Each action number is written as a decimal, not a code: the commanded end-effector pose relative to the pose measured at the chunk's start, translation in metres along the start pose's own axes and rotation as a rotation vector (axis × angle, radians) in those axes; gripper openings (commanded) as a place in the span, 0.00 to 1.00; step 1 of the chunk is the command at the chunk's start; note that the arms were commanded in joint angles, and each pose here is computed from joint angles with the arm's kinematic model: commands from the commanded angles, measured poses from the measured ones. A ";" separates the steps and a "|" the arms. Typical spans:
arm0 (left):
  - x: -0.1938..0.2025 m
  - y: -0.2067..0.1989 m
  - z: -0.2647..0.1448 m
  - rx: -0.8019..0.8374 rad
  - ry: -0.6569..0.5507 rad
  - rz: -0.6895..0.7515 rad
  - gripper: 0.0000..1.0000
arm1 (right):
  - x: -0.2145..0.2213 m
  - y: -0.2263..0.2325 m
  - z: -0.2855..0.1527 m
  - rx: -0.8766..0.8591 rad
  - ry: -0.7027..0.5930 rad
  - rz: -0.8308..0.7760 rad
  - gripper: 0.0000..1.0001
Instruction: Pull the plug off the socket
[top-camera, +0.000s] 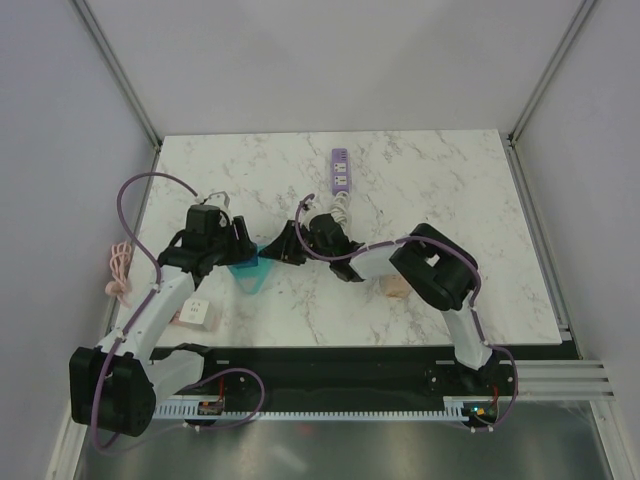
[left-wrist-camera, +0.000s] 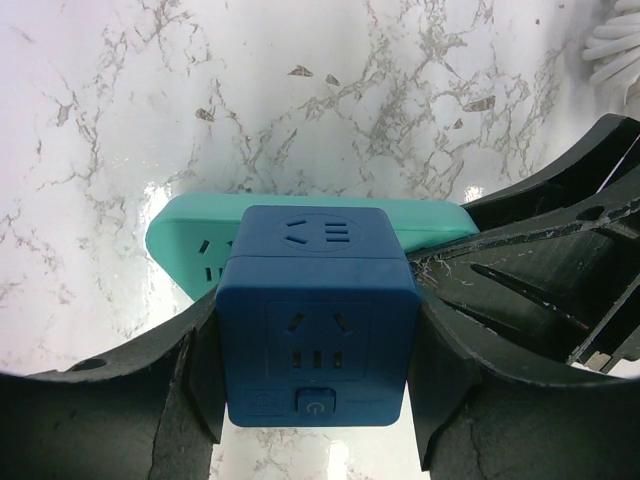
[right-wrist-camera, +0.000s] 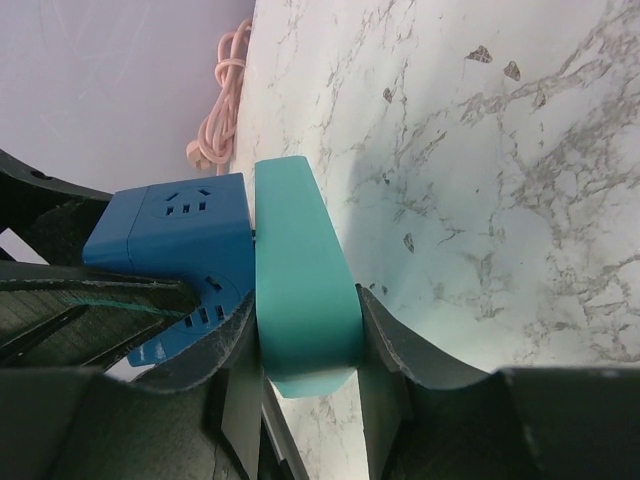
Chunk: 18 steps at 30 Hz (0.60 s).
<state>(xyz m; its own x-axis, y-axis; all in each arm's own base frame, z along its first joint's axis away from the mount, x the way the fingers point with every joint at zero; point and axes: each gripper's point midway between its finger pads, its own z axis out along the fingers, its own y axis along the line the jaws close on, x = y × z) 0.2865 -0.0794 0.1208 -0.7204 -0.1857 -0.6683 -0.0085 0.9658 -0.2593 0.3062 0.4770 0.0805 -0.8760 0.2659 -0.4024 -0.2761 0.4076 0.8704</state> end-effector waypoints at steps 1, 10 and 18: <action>-0.041 -0.047 -0.024 0.189 -0.140 0.004 0.02 | 0.006 -0.086 0.002 0.288 -0.024 0.071 0.00; -0.040 -0.067 -0.029 0.306 -0.143 0.018 0.02 | 0.004 -0.106 0.008 0.378 -0.019 0.086 0.00; -0.047 -0.039 -0.030 0.136 -0.171 0.010 0.02 | 0.015 -0.135 0.001 0.468 0.006 0.065 0.00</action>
<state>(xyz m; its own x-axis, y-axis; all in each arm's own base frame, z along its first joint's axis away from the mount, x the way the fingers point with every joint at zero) 0.2872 -0.0688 0.1187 -0.7096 -0.1920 -0.6780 -0.0510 0.9736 -0.2224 0.3120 0.4874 0.0722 -0.9020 0.2390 -0.3596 -0.2394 0.4163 0.8772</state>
